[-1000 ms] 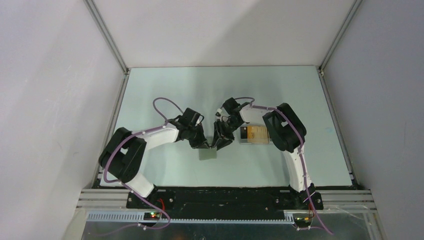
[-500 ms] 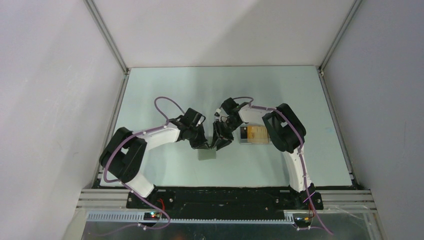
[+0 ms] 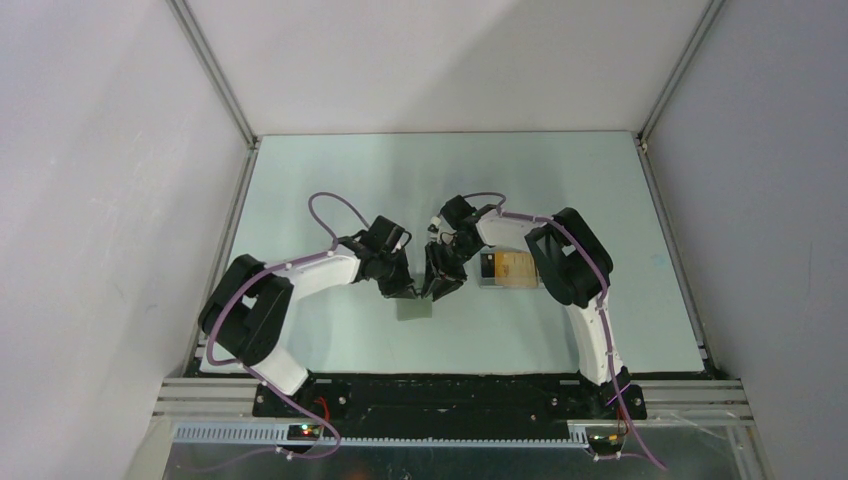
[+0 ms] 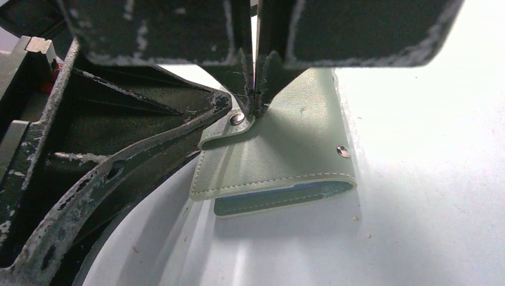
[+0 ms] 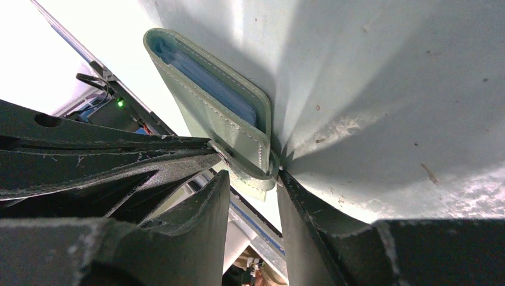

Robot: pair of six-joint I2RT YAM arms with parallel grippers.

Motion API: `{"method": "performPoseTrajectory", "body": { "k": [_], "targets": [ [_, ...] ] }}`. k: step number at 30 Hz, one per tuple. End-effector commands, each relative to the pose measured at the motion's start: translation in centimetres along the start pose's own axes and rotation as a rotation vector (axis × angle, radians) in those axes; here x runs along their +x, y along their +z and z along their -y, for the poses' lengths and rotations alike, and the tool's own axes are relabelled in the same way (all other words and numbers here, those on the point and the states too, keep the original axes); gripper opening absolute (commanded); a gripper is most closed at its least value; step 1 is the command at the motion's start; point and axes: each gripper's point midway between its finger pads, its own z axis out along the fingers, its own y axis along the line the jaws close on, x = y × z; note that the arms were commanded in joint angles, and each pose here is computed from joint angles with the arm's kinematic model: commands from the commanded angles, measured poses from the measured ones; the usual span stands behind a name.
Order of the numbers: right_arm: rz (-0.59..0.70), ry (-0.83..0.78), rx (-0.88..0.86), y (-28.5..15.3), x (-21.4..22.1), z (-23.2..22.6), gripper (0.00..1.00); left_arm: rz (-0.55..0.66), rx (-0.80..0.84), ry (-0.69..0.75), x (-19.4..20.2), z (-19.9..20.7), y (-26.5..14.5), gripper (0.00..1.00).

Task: Put the credit cards into the card holder
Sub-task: Close the card holder at the center of the board.

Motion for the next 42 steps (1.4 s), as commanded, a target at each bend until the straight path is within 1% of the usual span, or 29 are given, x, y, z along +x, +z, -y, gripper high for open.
{"method": "performPoseTrajectory", "body": {
  "k": [1,15,17,23,27,30,35,37,42],
  "targets": [
    [0.061,-0.02,0.153,1.2,-0.9,3.5,0.4,0.026,-0.026,0.031,-0.6,0.0,-0.3,0.0],
    [0.046,-0.013,0.187,2.8,-0.8,4.5,0.39,-0.012,-0.053,0.046,0.2,-0.2,0.6,0.0],
    [0.046,-0.006,0.202,2.9,-0.8,4.8,0.38,-0.007,-0.061,0.044,0.1,-0.4,0.5,0.0],
    [0.032,0.008,0.236,3.6,-0.5,5.7,0.3,-0.007,-0.076,0.049,0.0,-0.6,0.3,0.0],
    [0.022,0.006,0.251,3.6,0.0,5.8,0.3,-0.008,-0.095,0.049,0.1,-1.0,0.3,0.0],
    [0.047,-0.009,0.248,2.8,-0.2,5.3,0.33,-0.009,-0.105,0.048,0.1,-1.1,0.3,0.0],
    [0.089,-0.011,0.251,1.1,0.0,5.2,0.46,-0.006,-0.119,0.048,0.0,-1.3,0.3,0.0],
    [0.107,-0.012,0.23,0.5,-0.1,4.9,0.49,-0.007,-0.12,0.049,0.0,-1.3,0.3,0.0],
    [0.121,0.001,0.226,0.1,-0.4,5.2,0.5,-0.009,-0.125,0.051,-0.1,-1.3,0.3,0.0]
  ]
}}
